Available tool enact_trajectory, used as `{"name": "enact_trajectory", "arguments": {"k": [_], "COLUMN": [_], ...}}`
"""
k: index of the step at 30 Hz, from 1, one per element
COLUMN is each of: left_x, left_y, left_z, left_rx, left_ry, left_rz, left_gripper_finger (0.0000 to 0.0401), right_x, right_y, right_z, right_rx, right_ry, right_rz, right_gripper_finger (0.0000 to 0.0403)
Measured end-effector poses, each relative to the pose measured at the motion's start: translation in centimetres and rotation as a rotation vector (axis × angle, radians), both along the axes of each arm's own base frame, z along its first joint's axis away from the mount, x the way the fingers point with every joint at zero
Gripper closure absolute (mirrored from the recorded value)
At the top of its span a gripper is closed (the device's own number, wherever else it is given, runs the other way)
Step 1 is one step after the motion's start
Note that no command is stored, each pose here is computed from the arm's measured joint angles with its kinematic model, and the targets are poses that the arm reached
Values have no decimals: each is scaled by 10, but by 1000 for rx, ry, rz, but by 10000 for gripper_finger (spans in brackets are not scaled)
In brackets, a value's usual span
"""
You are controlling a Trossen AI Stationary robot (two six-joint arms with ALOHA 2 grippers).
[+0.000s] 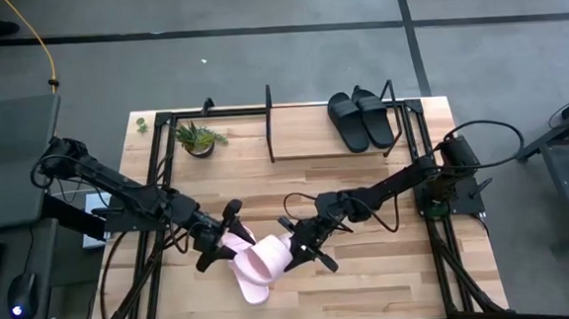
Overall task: Pick and place slides into the shelf
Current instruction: Put the top pink slide on the shelf
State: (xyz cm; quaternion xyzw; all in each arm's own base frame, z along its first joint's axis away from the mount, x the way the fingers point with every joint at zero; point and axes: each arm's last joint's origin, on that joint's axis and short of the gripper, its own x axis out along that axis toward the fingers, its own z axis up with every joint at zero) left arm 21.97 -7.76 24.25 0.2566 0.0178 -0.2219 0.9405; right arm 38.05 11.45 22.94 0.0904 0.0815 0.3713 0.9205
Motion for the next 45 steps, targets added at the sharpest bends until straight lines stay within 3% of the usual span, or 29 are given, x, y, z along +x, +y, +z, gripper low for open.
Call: {"name": "enact_trajectory", "arguments": {"k": [36, 40, 45], "left_x": [10, 10, 10], "left_y": [-5, -5, -5], "left_z": [-2, -2, -2], "left_rx": [-50, -48, -33], "left_ry": [-48, -49, -55], "left_rz": [-49, -46, -48], "left_gripper_finger": [180, 209, 277], "right_x": [3, 3, 3], "right_y": [-5, -5, -5], "right_z": [-1, -1, 0], "right_rx": [-12, -11, -10], "right_ry": [-2, -2, -1], "right_rz": [-113, -115, -116], "right_gripper_finger": [403, 403, 402]}}
